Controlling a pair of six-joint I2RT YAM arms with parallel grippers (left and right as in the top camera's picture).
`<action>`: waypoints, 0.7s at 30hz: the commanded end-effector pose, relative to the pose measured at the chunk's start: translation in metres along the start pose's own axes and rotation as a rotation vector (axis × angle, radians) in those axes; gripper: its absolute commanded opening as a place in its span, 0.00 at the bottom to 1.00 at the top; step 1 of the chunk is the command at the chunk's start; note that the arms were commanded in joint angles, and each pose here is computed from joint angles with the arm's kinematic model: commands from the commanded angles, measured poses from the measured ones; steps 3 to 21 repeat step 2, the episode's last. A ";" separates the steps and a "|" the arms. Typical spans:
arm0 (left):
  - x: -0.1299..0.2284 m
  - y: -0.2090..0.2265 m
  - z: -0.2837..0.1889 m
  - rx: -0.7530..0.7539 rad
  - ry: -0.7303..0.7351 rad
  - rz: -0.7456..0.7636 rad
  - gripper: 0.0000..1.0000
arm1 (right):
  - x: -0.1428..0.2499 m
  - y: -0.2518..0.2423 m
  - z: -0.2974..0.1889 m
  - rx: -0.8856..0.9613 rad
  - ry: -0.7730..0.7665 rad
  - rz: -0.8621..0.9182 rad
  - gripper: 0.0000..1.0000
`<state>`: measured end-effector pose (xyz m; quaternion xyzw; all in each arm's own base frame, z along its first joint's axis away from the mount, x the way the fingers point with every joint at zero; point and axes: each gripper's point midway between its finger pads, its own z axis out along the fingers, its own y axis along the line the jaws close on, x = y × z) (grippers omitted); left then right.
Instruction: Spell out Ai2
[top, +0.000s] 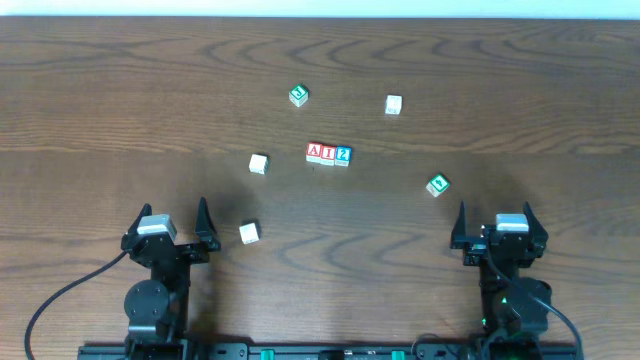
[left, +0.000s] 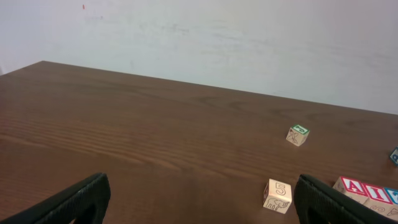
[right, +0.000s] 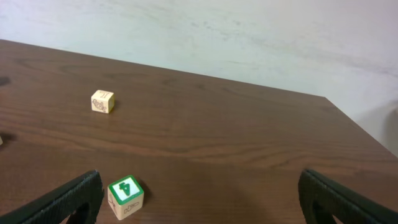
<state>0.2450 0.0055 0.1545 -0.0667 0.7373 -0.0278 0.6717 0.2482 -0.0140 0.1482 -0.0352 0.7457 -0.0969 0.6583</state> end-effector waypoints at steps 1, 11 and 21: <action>0.019 0.003 0.000 -0.008 0.062 0.022 0.95 | 0.001 -0.003 0.000 0.017 0.001 -0.010 0.99; 0.019 0.003 0.000 -0.008 0.063 0.022 0.95 | 0.001 -0.003 0.000 0.017 0.001 -0.010 0.99; 0.019 0.003 0.000 -0.008 0.063 0.022 0.95 | 0.001 -0.003 0.000 0.017 0.001 -0.010 0.99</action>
